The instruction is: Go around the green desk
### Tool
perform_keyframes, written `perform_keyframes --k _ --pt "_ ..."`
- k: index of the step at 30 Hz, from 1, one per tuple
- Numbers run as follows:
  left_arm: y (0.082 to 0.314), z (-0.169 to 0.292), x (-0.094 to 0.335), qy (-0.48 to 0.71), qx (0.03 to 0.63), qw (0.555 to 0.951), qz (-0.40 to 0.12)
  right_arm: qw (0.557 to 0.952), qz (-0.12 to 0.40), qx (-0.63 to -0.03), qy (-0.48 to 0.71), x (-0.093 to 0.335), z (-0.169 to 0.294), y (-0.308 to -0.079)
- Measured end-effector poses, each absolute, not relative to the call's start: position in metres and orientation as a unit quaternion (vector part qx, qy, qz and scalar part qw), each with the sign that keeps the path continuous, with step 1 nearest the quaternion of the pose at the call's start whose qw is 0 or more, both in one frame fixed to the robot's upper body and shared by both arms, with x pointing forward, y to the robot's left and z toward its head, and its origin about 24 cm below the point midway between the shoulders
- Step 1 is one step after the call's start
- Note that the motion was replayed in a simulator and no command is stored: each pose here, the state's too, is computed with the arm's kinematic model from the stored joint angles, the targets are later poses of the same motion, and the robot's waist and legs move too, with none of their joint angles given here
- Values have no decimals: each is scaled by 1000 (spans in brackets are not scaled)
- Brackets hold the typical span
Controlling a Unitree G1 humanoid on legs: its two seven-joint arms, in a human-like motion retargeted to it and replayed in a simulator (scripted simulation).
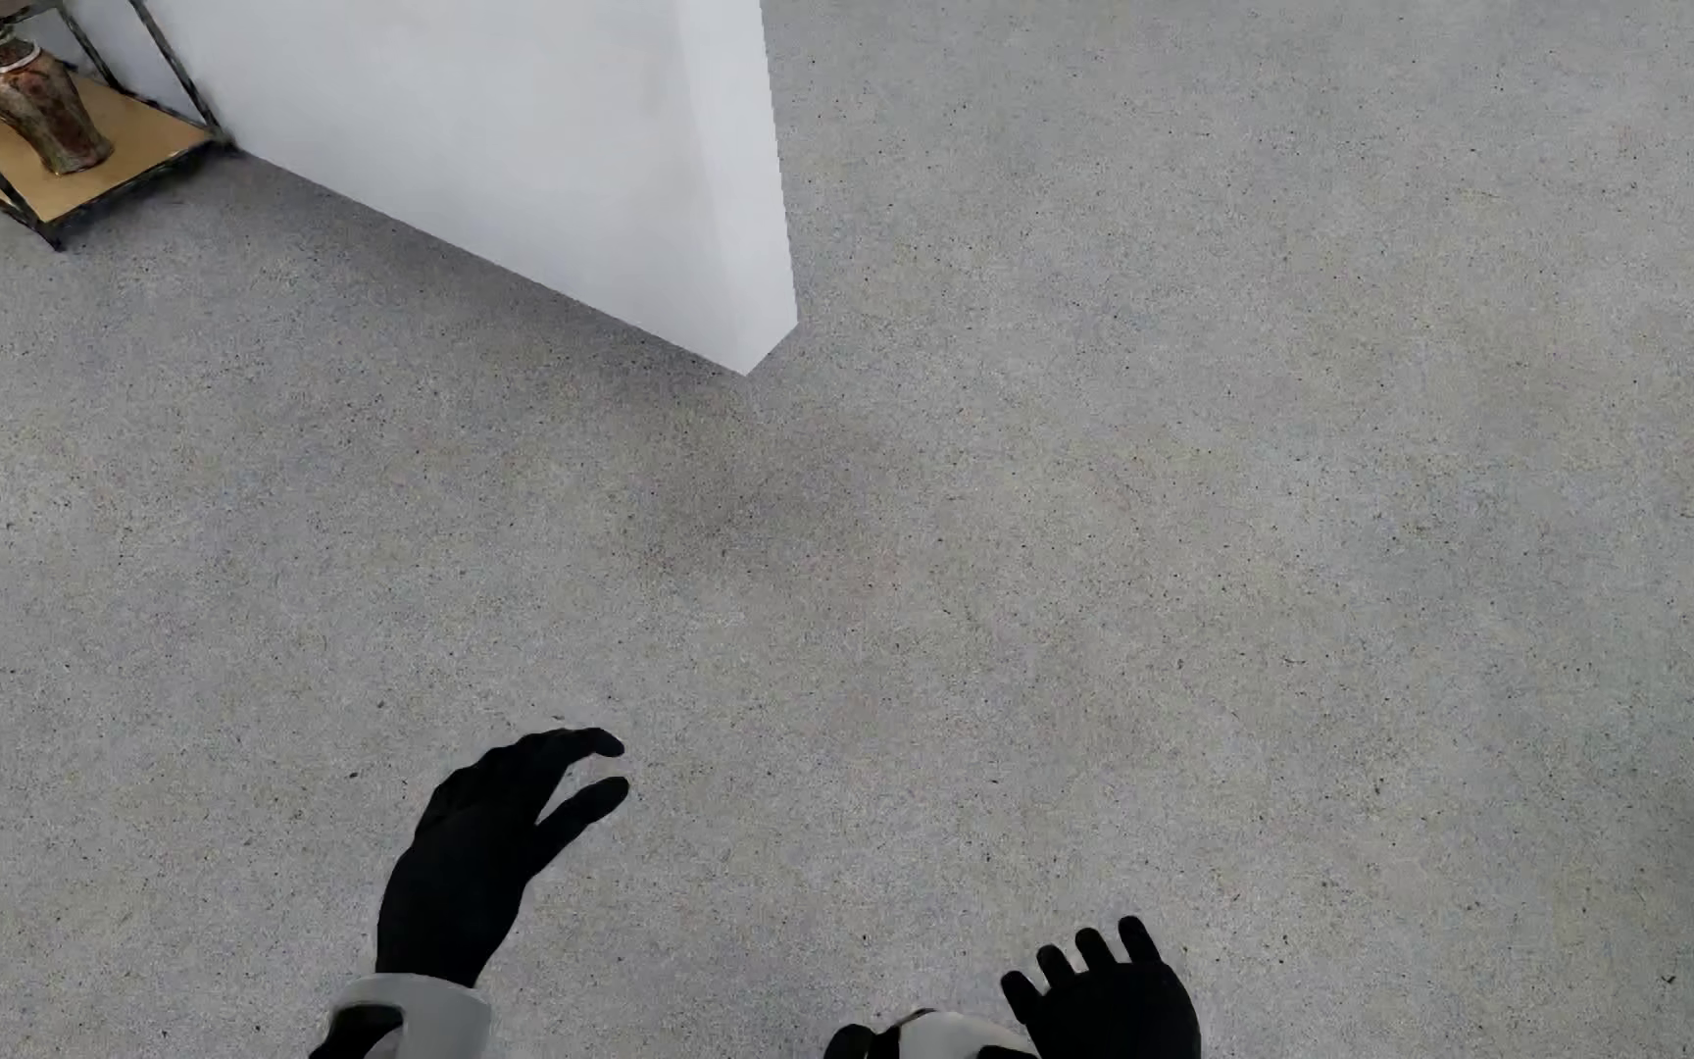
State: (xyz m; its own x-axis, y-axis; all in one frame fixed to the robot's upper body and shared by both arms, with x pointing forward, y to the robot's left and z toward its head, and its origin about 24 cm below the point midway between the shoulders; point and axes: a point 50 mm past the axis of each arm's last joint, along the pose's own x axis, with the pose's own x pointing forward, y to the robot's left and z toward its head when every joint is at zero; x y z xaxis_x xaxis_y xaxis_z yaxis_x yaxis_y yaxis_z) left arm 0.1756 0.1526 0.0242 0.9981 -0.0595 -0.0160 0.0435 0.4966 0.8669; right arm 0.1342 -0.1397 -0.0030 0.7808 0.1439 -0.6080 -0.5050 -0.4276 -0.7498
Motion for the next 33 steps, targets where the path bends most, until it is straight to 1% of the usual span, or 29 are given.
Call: perform_keyframes --k 1,2,3,4,5,6,7,8,10,11,12,13,14,15,16,17,18,20,21,22,23,24,26,28,29,30,31,32,33 --pt "164 -9 169 90 541 836 -34 510 268 -807 126 153 1 -133" --pt "178 -51 150 224 557 798 -53 543 224 -800 124 168 6 -122" --pt "195 -92 117 378 531 754 -77 597 195 -771 104 182 13 -105" --pt "208 -123 72 521 468 707 -98 646 182 -739 67 194 21 -87" --pt "220 -140 24 625 411 656 -106 671 184 -718 0 204 33 -66" --pt "224 -148 -22 689 372 608 -133 695 193 -687 -87 209 49 -44" --pt "223 -148 -62 727 347 567 -171 721 213 -638 -165 209 60 -27" --pt "218 -146 -91 744 329 544 -206 749 246 -576 -217 207 66 -16" --pt "210 -140 -127 771 282 521 -233 774 312 -498 -235 199 59 -20" --pt "212 -139 -131 777 266 518 -238 776 325 -501 -204 197 47 -34" --pt "215 -140 -123 773 271 519 -245 771 324 -527 -149 195 28 -55" --pt "220 -143 -108 759 294 529 -240 750 314 -578 -67 192 3 -81" --pt "223 -147 -88 737 326 549 -221 701 305 -644 22 185 -24 -110" --pt "224 -150 -64 712 356 577 -184 631 288 -710 120 177 -50 -139" --pt "224 -153 -36 682 383 606 -141 553 277 -756 213 164 -74 -163" --pt "224 -154 -3 652 409 631 -104 503 263 -764 307 147 -94 -184" --pt "223 -152 35 608 443 652 -93 507 231 -724 407 123 -108 -202" --pt "213 -133 127 485 513 700 -108 595 156 -556 559 72 -124 -223" --pt "200 -114 171 394 539 735 -118 630 144 -472 600 49 -129 -230" --pt "185 -88 208 297 552 770 -123 651 149 -414 618 28 -132 -237" --pt "171 -57 239 199 556 798 -119 660 159 -390 623 10 -132 -244" --pt "159 -24 261 108 558 814 -114 649 175 -398 625 -7 -130 -251" --pt "144 34 285 -29 539 838 -81 592 208 -447 638 -35 -127 -259" --pt "146 62 286 -85 495 864 -27 533 217 -487 657 -52 -127 -260" --pt "153 59 280 -74 474 877 -6 518 214 -494 665 -53 -128 -259" --pt "158 46 272 -46 463 885 -3 526 203 -481 671 -51 -132 -252" --pt "162 25 264 10 475 879 -22 549 185 -447 681 -50 -136 -242" --pt "167 -4 252 88 502 858 -58 570 170 -415 689 -46 -141 -232" --pt "175 -37 234 178 534 820 -103 590 152 -400 685 -32 -146 -225"
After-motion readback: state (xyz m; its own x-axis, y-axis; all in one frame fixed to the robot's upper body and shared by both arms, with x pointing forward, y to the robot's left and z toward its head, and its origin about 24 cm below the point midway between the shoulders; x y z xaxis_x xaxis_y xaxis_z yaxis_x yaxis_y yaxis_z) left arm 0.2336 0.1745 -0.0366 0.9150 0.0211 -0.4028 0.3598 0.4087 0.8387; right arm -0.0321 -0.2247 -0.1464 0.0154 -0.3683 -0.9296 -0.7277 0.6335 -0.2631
